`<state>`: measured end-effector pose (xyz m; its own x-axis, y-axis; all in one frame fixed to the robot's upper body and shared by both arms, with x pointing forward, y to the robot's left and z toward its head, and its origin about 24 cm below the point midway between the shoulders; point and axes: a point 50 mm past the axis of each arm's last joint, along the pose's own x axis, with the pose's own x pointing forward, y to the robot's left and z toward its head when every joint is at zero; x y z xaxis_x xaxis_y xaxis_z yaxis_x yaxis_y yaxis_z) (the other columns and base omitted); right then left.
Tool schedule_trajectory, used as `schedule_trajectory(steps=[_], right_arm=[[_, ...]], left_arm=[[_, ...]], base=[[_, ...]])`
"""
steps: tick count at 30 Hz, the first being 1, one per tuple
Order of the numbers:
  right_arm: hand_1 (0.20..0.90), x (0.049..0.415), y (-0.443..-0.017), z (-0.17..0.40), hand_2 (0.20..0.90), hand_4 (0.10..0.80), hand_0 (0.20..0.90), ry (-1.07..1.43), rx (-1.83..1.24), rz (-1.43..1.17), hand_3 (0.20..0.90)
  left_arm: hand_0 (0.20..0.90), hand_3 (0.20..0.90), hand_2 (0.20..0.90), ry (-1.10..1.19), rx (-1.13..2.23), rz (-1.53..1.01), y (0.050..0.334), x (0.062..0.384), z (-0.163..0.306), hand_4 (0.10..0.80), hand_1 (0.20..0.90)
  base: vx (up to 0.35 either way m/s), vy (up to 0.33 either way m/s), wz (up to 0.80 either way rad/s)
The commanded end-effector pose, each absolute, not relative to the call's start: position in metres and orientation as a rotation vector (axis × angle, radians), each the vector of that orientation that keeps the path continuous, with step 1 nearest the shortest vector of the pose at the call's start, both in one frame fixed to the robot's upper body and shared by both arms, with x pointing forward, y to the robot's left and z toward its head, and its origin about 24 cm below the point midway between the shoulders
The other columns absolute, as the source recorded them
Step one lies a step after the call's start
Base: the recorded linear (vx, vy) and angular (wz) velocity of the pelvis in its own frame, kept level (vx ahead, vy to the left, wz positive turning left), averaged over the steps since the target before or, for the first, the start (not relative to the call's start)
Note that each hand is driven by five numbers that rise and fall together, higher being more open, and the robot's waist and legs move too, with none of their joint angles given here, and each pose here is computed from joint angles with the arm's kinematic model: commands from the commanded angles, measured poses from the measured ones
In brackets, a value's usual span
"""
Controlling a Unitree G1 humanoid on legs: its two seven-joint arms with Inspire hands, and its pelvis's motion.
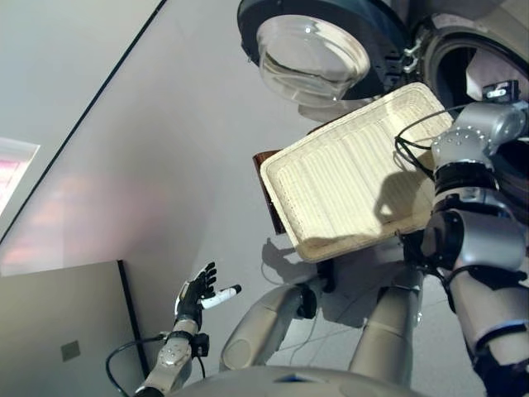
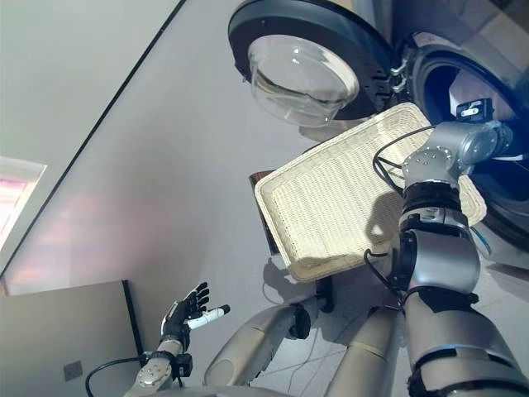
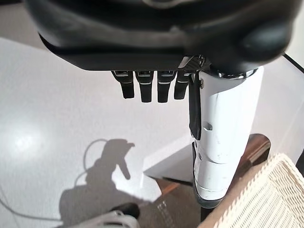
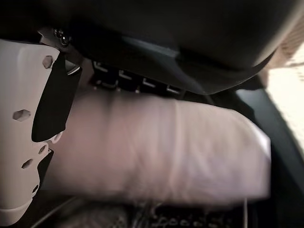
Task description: Pick up the clothes and place them into the washing machine
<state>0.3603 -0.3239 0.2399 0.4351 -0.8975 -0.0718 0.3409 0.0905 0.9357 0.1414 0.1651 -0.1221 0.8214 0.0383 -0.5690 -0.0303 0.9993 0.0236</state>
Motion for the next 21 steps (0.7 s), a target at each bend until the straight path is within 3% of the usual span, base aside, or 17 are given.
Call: schedule_trajectory(steps=[1,14,21], right_arm=[[0.900,0.349,-0.328,0.294,0.900,0.800,0.900,-0.869,0.920,-0.884,0.900],[0.900,0.360,-0.320,0.256,0.900,0.800,0.900,-0.729,0.898,-0.899,0.900],[0.900,0.372,-0.321,0.218,0.900,0.800,0.900,-0.473,0.701,-0.928,0.900]], left_arm=[[0.900,0.900,0.900,0.576,-0.005,0.136,0.186,0.139,-0.119,0.800,0.900],[0.900,0.900,0.900,0.614,0.004,0.141,0.187,0.131,-0.124,0.800,0.900],[0.900,0.900,0.900,0.633,0.019,0.154,0.190,0.129,-0.126,0.800,0.900]], base=[[0.000,0.000,0.00],[-0.001,0.001,0.00],[-0.009,0.003,0.04]])
